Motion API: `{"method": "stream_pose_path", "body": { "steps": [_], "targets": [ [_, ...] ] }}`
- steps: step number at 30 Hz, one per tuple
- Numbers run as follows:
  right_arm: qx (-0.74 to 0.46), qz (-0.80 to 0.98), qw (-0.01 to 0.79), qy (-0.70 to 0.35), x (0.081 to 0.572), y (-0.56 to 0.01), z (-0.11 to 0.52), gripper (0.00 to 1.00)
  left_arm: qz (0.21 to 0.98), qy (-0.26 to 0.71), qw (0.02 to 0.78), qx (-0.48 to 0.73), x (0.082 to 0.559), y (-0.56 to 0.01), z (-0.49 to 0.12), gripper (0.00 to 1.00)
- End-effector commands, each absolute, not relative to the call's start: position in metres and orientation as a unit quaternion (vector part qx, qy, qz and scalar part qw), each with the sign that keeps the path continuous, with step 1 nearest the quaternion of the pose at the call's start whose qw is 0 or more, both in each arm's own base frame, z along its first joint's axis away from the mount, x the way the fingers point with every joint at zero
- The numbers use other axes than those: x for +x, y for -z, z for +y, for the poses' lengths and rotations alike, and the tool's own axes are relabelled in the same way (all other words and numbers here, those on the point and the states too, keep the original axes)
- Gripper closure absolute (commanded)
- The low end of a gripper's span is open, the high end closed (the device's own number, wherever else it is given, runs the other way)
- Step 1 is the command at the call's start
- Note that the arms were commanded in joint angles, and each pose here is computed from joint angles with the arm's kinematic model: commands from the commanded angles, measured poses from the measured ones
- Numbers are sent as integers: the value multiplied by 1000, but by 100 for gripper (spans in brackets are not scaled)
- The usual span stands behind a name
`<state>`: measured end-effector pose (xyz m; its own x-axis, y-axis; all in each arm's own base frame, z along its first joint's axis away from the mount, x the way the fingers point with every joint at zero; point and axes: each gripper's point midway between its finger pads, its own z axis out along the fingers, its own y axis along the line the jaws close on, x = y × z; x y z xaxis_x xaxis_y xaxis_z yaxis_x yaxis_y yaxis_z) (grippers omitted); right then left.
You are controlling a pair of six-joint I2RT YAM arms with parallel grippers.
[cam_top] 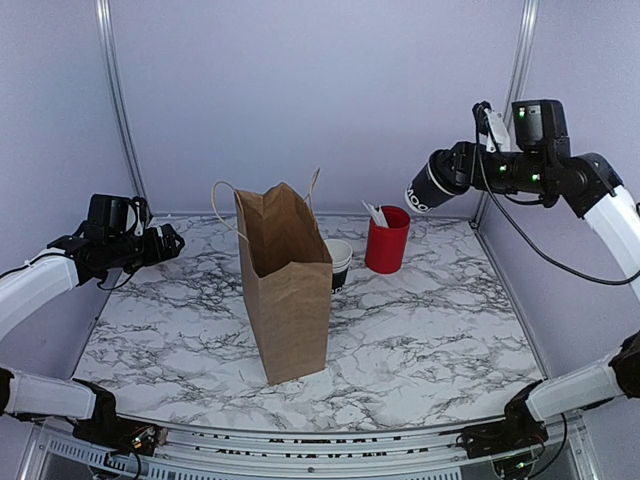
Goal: Pack the takeout coffee
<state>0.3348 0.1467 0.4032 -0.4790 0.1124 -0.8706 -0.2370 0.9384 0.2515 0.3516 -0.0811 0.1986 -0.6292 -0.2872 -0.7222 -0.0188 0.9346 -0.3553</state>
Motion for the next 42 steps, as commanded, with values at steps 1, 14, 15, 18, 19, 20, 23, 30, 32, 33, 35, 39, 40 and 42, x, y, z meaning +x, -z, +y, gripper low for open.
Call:
{"method": "stream_pose_path", "body": {
  "steps": [1, 14, 15, 18, 19, 20, 23, 30, 32, 33, 35, 39, 40, 42],
  "targets": [
    [-77, 819, 526, -216, 323, -434, 185, 40, 887, 163, 423, -87, 353, -196, -81, 1],
    [-199, 757, 555, -281, 269, -489, 286, 40, 887, 164, 423, -86, 352, -196, -81, 1],
    [-206, 753, 557, -283, 264, -492, 290, 40, 887, 163, 423, -87, 352, -197, -81, 1],
    [-220, 741, 567, -285, 254, -500, 299, 39, 887, 163, 424, -87, 352, -198, -81, 1],
    [-224, 737, 569, -288, 251, -502, 301, 39, 887, 163, 424, -87, 352, -197, -81, 1],
    [-229, 733, 571, -292, 248, -505, 304, 39, 887, 163, 424, -86, 352, -197, -81, 1],
    [-246, 720, 574, -305, 238, -510, 312, 39, 887, 163, 423, -87, 352, -197, -81, 1],
    [-290, 702, 570, -313, 221, -511, 341, 39, 887, 163, 423, -87, 352, -196, -81, 1],
    [-302, 701, 566, -311, 217, -508, 353, 39, 887, 162, 423, -87, 352, -196, -81, 1],
    [-305, 702, 564, -309, 218, -506, 357, 39, 887, 163, 422, -87, 352, -196, -81, 1],
    [-310, 706, 558, -306, 220, -501, 363, 39, 888, 163, 422, -87, 352, -196, -81, 1],
    [-326, 715, 539, -302, 223, -484, 379, 39, 888, 162, 422, -87, 352, -195, -81, 1],
    [-330, 718, 535, -300, 224, -480, 382, 39, 887, 163, 422, -87, 352, -196, -81, 1],
    [-336, 724, 525, -297, 226, -470, 390, 38, 887, 163, 422, -87, 352, -196, -81, 1]
  ]
}}
